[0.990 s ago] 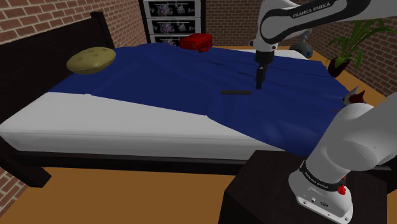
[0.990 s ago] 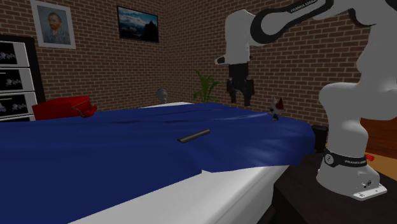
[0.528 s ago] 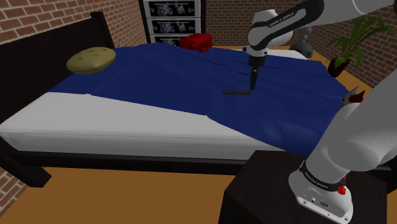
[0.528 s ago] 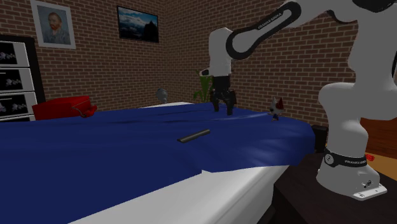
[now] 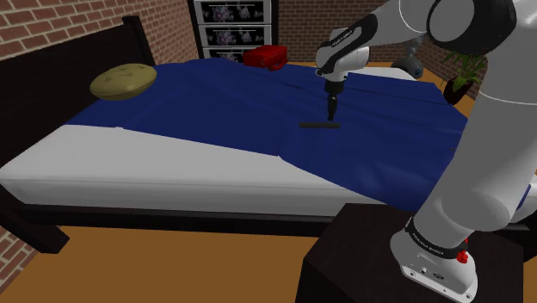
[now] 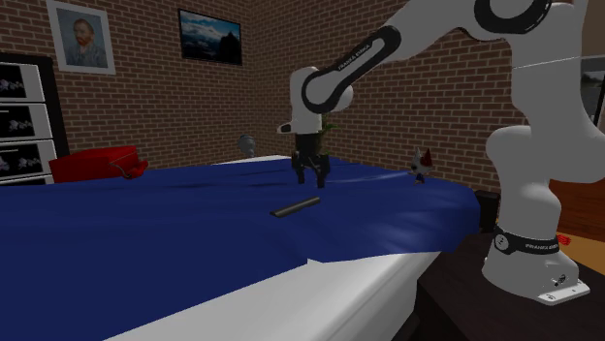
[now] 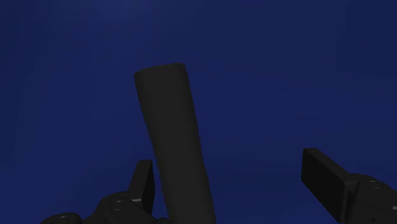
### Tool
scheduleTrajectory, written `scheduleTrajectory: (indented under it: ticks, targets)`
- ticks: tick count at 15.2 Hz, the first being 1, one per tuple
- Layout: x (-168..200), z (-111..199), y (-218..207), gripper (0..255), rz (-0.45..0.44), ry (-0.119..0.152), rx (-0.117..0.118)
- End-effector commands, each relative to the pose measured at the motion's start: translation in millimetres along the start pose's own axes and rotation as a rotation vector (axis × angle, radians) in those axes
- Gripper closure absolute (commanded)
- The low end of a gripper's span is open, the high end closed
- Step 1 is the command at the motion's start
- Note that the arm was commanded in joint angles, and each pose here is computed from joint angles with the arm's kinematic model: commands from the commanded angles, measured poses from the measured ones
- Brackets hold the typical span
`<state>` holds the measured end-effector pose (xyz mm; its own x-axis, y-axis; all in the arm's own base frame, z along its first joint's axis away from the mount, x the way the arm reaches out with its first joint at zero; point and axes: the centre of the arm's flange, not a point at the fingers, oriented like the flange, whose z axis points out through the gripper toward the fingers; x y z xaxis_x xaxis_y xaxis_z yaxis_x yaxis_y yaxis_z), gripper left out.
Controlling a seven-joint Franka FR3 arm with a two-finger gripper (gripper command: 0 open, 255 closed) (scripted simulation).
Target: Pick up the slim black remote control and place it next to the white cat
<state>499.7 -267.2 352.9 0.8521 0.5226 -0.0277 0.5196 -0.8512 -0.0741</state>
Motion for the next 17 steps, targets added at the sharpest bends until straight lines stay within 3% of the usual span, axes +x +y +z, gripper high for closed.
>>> scheduleTrajectory:
  ticks: [1, 10, 17]
  targets:
    - [11, 11, 20, 0, -0.041, 0.008, 0.004]
    - [19, 58, 32, 0, -0.064, 0.012, 0.006]
    - [19, 58, 32, 0, -0.064, 0.012, 0.006]
